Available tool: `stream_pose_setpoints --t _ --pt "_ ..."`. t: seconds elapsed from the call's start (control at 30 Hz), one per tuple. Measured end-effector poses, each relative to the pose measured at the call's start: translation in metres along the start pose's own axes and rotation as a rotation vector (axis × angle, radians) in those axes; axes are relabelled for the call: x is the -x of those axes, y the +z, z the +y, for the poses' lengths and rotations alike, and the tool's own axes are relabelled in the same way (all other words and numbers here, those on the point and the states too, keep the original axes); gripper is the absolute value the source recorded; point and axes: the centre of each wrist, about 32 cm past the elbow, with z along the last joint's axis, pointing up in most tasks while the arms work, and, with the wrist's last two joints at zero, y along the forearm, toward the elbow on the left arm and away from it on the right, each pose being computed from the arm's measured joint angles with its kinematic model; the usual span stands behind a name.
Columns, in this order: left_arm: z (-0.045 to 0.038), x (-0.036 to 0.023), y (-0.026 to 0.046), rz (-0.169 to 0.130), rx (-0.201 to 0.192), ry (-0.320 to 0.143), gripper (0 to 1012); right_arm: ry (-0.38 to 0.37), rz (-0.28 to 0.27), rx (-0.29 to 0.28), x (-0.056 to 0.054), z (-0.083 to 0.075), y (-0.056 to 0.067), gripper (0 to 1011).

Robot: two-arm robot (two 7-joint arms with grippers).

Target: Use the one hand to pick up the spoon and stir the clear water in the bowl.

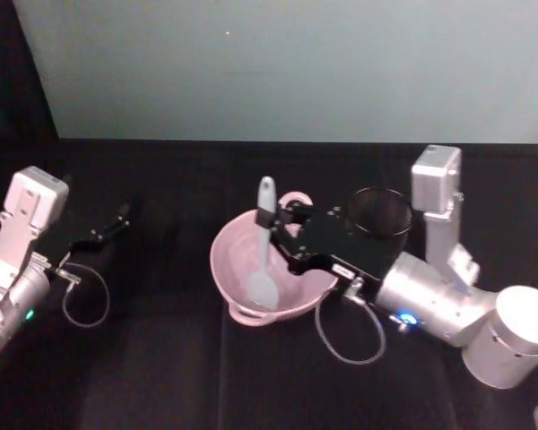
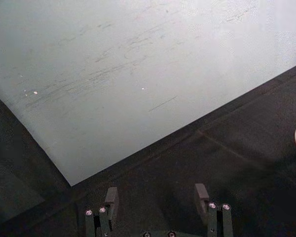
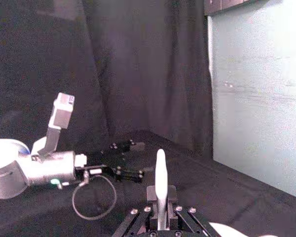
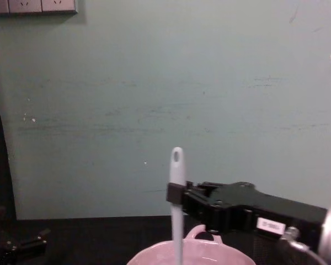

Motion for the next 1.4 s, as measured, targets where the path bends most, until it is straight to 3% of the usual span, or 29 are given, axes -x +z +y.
stream_pose_setpoints --t 0.27,0.47,0.6,0.73,0.83,1.03,1.13,1.27,1.4 --pt "0.0000 0.0000 0.0000 0.000 0.000 0.000 1011 -0.001 -0.020 -0.032 0.000 0.032 -0.007 110" --pt "0.0000 0.0000 0.0000 0.000 0.000 0.000 1011 -0.093 -0.090 -0.054 -0.017 0.049 -0.014 110" --pt "0.0000 0.0000 0.0000 0.000 0.000 0.000 1011 -0.162 -0.119 -0.046 -0.035 0.049 -0.014 110" --pt "0.0000 0.0000 0.0000 0.000 0.000 0.000 1011 -0.186 -0.129 -0.032 -0.045 0.042 -0.013 110" --pt "0.0000 0.0000 0.0000 0.000 0.000 0.000 1011 -0.193 -0.138 -0.019 -0.048 0.028 -0.009 110" --pt "0.0000 0.0000 0.0000 0.000 0.000 0.000 1011 -0.159 -0.130 -0.018 -0.039 0.005 -0.002 110" --pt "0.0000 0.0000 0.0000 0.000 0.000 0.000 1011 -0.126 -0.112 -0.019 -0.029 -0.005 0.000 110" --pt "0.0000 0.0000 0.0000 0.000 0.000 0.000 1011 -0.078 -0.076 -0.025 -0.015 -0.006 0.001 110" --pt "0.0000 0.0000 0.0000 0.000 0.000 0.000 1011 -0.045 -0.040 -0.030 -0.008 0.001 -0.001 110"
